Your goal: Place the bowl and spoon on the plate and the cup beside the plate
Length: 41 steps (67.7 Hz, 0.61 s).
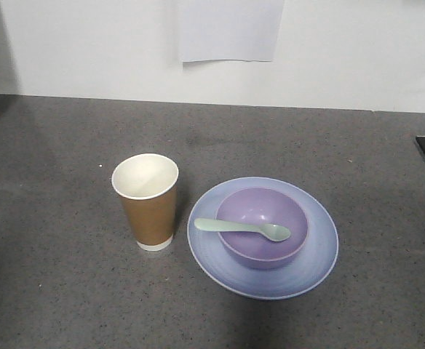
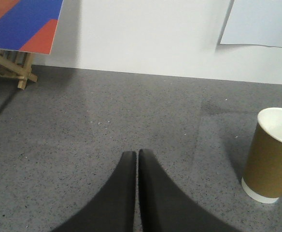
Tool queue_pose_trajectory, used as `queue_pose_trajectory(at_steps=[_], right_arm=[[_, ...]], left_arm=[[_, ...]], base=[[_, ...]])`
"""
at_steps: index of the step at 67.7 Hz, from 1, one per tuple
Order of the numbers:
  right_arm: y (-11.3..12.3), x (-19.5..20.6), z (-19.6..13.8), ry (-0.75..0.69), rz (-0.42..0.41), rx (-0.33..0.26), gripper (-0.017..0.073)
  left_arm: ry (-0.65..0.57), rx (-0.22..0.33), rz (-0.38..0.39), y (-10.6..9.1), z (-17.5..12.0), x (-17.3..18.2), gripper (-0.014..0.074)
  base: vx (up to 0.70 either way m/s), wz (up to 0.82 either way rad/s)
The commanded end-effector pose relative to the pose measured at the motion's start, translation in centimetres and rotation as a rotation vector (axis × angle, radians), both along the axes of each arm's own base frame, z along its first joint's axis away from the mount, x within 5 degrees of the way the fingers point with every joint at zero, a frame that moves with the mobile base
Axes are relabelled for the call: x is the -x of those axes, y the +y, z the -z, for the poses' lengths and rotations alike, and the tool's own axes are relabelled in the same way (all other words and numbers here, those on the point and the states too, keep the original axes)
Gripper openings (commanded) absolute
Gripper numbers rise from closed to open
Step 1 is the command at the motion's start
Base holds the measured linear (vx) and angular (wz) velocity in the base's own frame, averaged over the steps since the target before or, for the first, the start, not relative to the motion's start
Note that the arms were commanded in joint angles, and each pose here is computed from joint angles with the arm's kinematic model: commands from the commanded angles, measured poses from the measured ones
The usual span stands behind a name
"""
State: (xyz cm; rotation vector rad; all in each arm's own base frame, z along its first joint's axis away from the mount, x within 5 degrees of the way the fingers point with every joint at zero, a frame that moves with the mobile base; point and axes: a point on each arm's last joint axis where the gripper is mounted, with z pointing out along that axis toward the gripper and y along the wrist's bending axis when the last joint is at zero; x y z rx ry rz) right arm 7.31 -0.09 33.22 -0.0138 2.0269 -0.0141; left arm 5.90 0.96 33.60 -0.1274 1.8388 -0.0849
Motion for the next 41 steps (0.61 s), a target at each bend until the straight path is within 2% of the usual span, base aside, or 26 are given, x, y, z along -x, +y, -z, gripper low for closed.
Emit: queue_pose_trajectory(at_steps=[1,41], right_arm=[[-0.07,-0.26,-1.30,-0.085,0.002,0.016,-0.0010],[-0.07,-0.26,-1.30,-0.085,0.002,0.016,-0.0010]], left_arm=[[-0.073,0.000,0.019,-0.17,-1.21,-0.18,-0.0006],[-0.073,-0.001,0.020,-0.17,-1.21,-0.18,-0.0007]], base=[[0.00,0.00],[0.00,0.00]])
